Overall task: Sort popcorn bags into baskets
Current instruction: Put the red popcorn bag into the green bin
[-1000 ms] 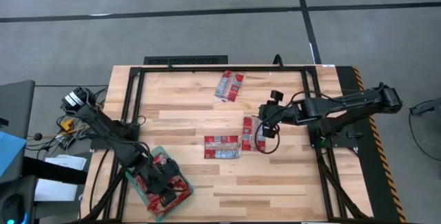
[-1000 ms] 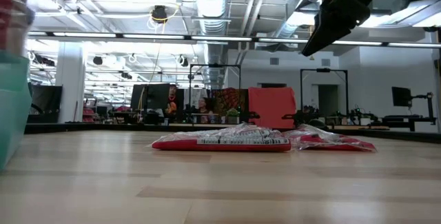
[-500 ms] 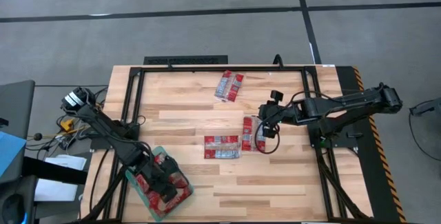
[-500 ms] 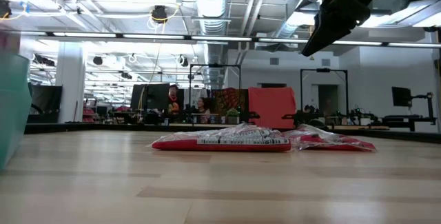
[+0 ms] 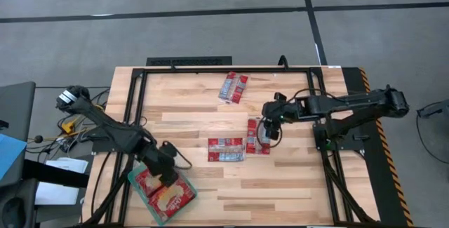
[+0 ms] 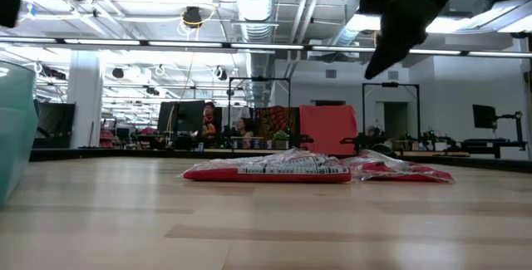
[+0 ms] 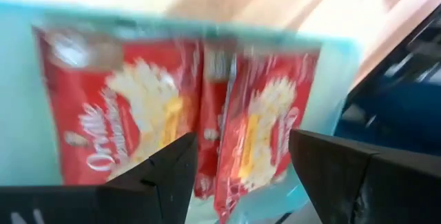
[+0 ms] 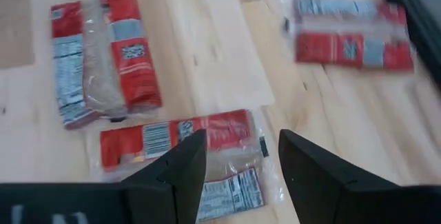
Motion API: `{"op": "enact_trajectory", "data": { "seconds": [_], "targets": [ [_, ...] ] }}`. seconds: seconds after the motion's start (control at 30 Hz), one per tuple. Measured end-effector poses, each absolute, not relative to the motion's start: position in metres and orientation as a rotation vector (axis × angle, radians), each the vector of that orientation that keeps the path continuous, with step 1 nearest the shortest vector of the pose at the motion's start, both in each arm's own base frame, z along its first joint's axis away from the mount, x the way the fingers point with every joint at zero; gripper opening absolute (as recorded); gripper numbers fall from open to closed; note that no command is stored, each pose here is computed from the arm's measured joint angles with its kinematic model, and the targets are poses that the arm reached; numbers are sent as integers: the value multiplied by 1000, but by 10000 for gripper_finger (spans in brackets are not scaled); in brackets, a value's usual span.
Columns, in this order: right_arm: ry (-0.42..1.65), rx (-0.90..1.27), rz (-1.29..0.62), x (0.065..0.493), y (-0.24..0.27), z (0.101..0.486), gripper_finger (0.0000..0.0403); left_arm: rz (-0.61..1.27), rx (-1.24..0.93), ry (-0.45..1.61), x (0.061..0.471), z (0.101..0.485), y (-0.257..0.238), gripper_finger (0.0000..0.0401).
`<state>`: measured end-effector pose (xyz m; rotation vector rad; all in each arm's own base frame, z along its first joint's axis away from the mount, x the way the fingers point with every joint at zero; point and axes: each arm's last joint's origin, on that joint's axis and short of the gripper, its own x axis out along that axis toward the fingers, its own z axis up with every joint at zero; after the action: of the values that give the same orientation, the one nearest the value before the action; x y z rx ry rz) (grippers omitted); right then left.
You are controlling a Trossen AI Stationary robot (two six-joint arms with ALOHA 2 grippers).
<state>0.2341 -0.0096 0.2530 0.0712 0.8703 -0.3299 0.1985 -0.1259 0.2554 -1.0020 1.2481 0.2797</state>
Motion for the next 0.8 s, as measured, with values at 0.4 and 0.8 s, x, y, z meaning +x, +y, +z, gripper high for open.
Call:
{"op": "enact_trajectory", "data": {
  "seconds": [0.4, 0.8],
  "targets": [
    [1035, 654, -561, 235, -26, 174, 239, 495, -1114, 769, 189, 295, -66, 215],
    [1095, 762, -640, 243, -25, 140, 288, 571, -1041, 725, 198, 291, -51, 215]
  ]
}}
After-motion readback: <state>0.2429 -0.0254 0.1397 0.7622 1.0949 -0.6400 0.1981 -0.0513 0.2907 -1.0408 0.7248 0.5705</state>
